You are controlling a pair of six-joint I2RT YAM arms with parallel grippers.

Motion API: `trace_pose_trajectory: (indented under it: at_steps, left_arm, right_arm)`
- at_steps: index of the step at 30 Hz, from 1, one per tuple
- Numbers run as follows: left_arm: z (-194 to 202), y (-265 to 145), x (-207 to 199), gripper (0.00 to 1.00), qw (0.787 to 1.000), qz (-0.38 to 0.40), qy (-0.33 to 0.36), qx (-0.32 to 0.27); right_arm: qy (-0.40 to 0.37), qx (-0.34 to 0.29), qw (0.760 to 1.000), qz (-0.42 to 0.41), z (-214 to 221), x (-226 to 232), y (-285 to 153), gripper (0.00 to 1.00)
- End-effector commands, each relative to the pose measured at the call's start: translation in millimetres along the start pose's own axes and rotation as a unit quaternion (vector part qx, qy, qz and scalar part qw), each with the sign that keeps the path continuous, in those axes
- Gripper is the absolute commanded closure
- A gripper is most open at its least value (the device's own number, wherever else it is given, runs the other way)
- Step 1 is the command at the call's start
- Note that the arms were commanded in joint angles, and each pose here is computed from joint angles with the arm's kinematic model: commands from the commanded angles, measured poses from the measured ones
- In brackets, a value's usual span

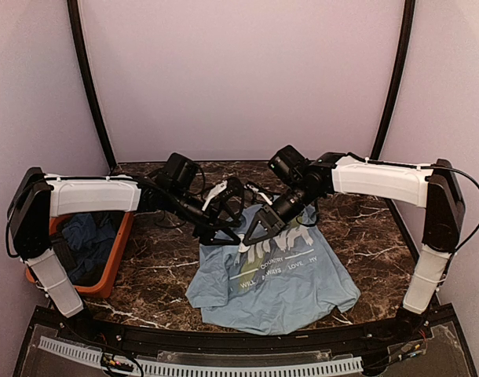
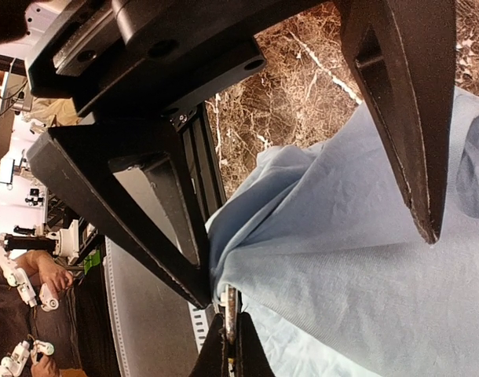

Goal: Pin the brooch onto the clothing
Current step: Pin the brooch to the flattened clothing.

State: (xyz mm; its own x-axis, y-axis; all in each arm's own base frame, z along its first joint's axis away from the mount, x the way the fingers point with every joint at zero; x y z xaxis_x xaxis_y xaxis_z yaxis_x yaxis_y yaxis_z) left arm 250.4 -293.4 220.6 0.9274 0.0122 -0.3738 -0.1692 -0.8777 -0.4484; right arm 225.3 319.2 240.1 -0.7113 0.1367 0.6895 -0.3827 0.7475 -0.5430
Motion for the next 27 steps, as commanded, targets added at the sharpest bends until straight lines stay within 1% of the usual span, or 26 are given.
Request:
trace_pose_trajectory:
  at_steps: [1,8,17,27]
  left_arm:
    - [12.7,6.5,4.9,0.21,0.998,-0.016,-0.039,0.038]
    - [13.4,6.5,6.2,0.2,0.998,-0.024,-0.041,0.041]
    - [11.8,6.1,2.4,0.14,0.999,-0.008,-0.036,0.035]
    - [11.6,6.4,1.2,0.13,0.999,0.002,-0.037,0.032]
  right_arm:
    - [-0.086,-0.056,0.994,-0.026,-26.3,24.8,-13.0,1.0]
    - [-0.079,-0.054,0.995,-0.018,-26.8,21.7,-11.5,1.0]
    - [-0.073,-0.055,0.996,-0.009,-27.6,18.0,-11.9,1.0]
    - [-0.07,-0.055,0.996,-0.008,-27.8,16.4,-11.5,1.0]
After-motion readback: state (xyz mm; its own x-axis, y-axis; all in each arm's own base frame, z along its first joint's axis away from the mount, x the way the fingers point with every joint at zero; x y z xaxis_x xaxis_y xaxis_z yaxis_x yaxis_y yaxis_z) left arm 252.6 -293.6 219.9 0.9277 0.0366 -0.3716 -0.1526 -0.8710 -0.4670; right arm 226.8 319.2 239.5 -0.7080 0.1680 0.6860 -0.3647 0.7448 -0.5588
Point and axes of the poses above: each gripper's point midway between its finger pads, its own y axis out along the fingers, its own x axis along the line the jaws close on, z = x × y, the point moved 10 cm from there along -y, back along the fingers, and after that the axes turned 4 degrees about -y, right-handed, at the moved point
